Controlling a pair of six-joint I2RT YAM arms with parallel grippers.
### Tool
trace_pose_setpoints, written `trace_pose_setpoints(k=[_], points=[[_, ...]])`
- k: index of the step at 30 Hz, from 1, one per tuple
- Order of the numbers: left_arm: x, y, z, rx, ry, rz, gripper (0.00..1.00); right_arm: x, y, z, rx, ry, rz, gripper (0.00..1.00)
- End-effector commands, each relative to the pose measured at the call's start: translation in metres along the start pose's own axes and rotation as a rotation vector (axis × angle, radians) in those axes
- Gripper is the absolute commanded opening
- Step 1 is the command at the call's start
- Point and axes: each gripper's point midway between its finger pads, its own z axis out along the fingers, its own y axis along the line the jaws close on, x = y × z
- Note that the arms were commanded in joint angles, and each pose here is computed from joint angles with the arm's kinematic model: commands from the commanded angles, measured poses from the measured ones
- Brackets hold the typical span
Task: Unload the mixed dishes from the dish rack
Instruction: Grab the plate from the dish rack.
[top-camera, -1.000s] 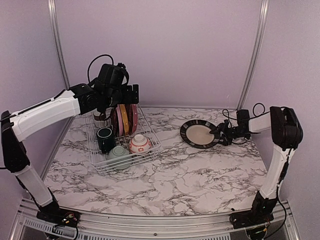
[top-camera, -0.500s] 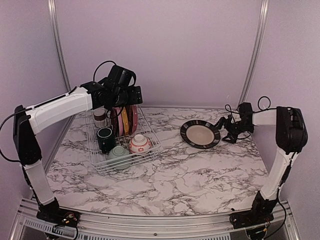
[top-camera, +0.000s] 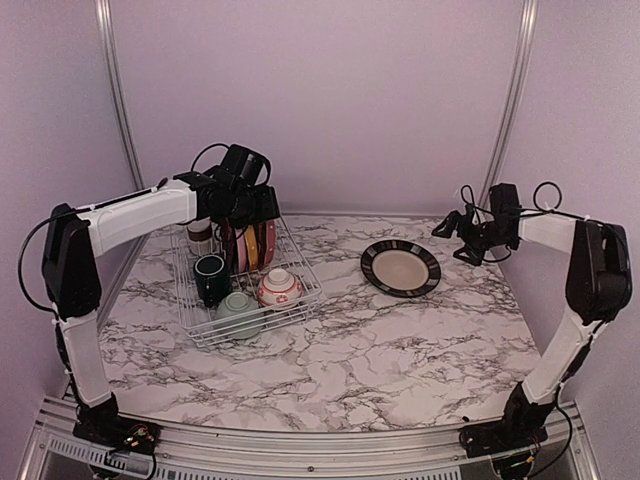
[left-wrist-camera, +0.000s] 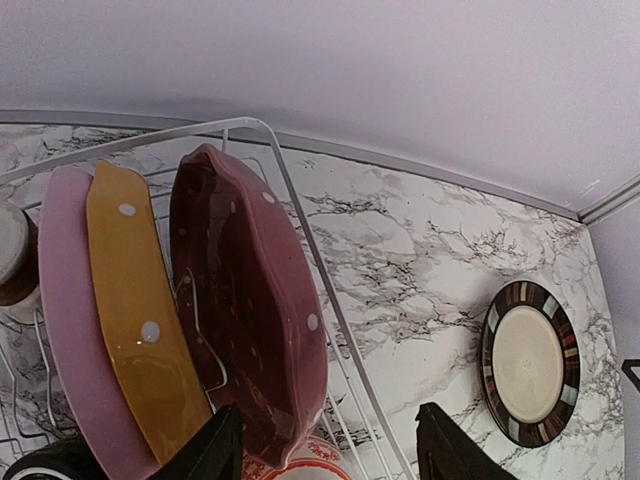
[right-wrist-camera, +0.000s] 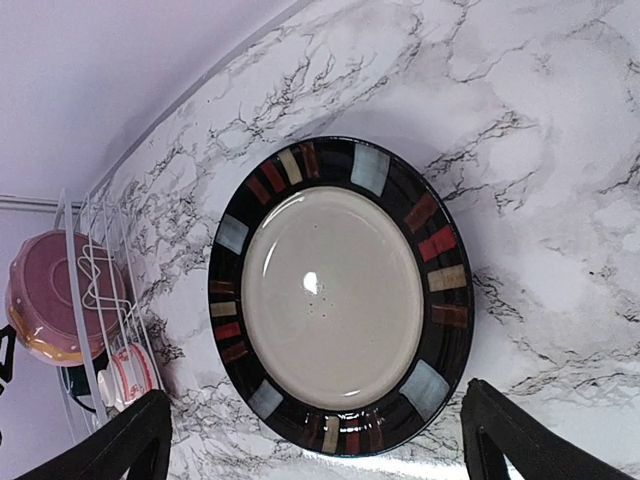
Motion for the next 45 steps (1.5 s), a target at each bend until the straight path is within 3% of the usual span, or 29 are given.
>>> trace_pose_setpoints(k=[1, 9, 16, 32, 45], points=[[-0.001, -0.005, 0.015, 0.033, 0.011, -0.028, 0.59, -0.017, 0.025, -0.016, -0.046, -0.049, -0.018, 0.98], [0.007, -0.007, 0.036, 0.065, 0.053, -0.062, 0.5, -0.022, 0.037, -0.025, -0.074, -0.073, -0.015, 0.98], [0.015, -0.007, 0.048, 0.113, 0.081, -0.096, 0.32, -0.02, 0.041, -0.028, -0.092, -0.072, -0.009, 0.98], [-0.004, -0.012, 0.031, 0.225, 0.011, -0.108, 0.0, -0.022, 0.042, -0.028, -0.11, -0.068, -0.004, 0.98], [-0.051, -0.045, -0.022, 0.438, -0.131, -0.087, 0.0, -0.028, 0.046, -0.03, -0.119, -0.077, -0.013, 0.98]])
